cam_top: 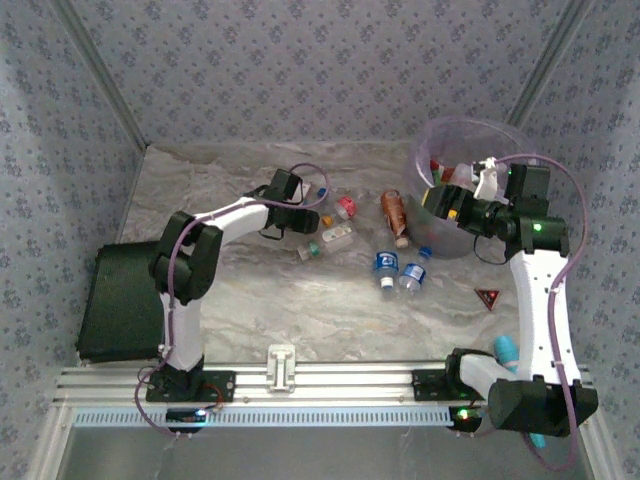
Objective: Put the plastic bottles in the bin
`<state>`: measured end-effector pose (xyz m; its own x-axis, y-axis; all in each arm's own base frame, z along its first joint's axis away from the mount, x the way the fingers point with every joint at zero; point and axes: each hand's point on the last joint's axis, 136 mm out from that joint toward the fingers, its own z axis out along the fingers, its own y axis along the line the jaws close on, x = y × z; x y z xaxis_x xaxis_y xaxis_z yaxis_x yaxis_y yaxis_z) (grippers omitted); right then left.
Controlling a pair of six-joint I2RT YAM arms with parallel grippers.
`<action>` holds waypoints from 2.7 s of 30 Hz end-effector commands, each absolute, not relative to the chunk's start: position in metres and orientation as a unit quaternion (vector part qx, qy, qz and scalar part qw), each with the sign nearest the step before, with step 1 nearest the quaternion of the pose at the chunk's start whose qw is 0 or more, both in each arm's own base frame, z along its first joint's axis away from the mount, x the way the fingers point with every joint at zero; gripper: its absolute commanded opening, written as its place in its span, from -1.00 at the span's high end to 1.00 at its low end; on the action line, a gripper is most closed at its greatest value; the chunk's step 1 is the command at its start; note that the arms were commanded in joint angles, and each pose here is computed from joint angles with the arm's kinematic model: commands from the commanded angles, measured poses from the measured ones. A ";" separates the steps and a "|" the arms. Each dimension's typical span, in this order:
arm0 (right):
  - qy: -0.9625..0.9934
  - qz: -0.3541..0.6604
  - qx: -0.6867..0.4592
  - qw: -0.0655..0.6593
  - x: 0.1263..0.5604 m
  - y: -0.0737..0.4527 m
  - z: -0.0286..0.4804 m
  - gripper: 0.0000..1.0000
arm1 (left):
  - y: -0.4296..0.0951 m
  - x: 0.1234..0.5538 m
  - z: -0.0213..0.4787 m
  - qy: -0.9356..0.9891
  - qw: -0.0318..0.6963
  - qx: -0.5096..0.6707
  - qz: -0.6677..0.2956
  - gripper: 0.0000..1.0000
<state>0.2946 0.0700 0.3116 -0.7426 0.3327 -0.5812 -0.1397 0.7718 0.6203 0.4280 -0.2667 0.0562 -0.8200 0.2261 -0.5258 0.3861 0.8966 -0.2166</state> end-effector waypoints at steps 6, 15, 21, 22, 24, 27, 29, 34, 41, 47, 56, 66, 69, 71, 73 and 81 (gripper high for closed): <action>0.867 0.337 0.048 0.364 0.285 0.072 0.324 -0.61 | -0.249 0.429 0.116 0.925 0.305 0.164 -0.155 -0.07; 0.855 0.357 0.035 0.374 0.287 0.085 0.343 -0.60 | -0.247 0.405 0.178 0.889 0.371 0.154 -0.220 0.08; 0.849 0.375 -0.012 0.373 0.306 0.121 0.348 -0.59 | -0.258 0.372 0.211 0.849 0.394 0.130 -0.328 0.47; 0.851 0.376 -0.011 0.367 0.311 0.127 0.346 -0.60 | -0.259 0.366 0.216 0.839 0.409 0.128 -0.335 0.56; 0.851 0.387 -0.010 0.356 0.322 0.144 0.343 -0.60 | -0.267 0.352 0.228 0.811 0.443 0.130 -0.359 0.74; 0.839 0.415 -0.043 0.350 0.336 0.182 0.343 -0.62 | -0.280 0.336 0.239 0.783 0.447 0.124 -0.414 0.74; 0.842 0.419 -0.053 0.335 0.345 0.202 0.336 -0.64 | -0.287 0.330 0.240 0.778 0.439 0.118 -0.435 0.73; 0.866 0.389 -0.037 0.313 0.368 0.241 0.310 -0.78 | -0.296 0.321 0.237 0.779 0.467 0.130 -0.398 0.72; 0.886 0.390 -0.016 0.250 0.390 0.283 0.262 -0.81 | -0.304 0.319 0.242 0.767 0.484 0.128 -0.401 0.71; 0.891 0.391 -0.020 0.230 0.386 0.296 0.244 -0.65 | -0.295 0.323 0.241 0.771 0.500 0.120 -0.374 0.70; 0.885 0.405 -0.017 0.227 0.387 0.295 0.244 -0.03 | -0.296 0.325 0.238 0.772 0.501 0.119 -0.372 0.64; 0.870 0.386 -0.049 0.302 0.401 0.264 0.309 0.05 | -0.289 0.316 0.244 0.771 0.504 0.127 -0.368 -0.83; 0.867 0.356 -0.044 0.347 0.406 0.227 0.343 0.09 | -0.282 0.311 0.238 0.782 0.497 0.131 -0.353 -0.98; 0.858 0.344 -0.030 0.381 0.409 0.196 0.368 0.11 | -0.278 0.308 0.232 0.789 0.493 0.130 -0.344 -0.99; 0.847 0.333 -0.008 0.414 0.410 0.161 0.391 0.13 | -0.274 0.306 0.226 0.795 0.487 0.129 -0.338 -0.99; 0.835 0.224 0.081 0.495 0.405 0.042 0.437 0.18 | -0.267 0.304 0.204 0.813 0.471 0.117 -0.321 -0.99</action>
<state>0.4142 0.0661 0.4429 -0.4905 0.3888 -0.7799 -0.1653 0.8372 0.5213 0.3046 -0.2707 0.2062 -0.5320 -0.1140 -0.8390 0.5059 0.7518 -0.4230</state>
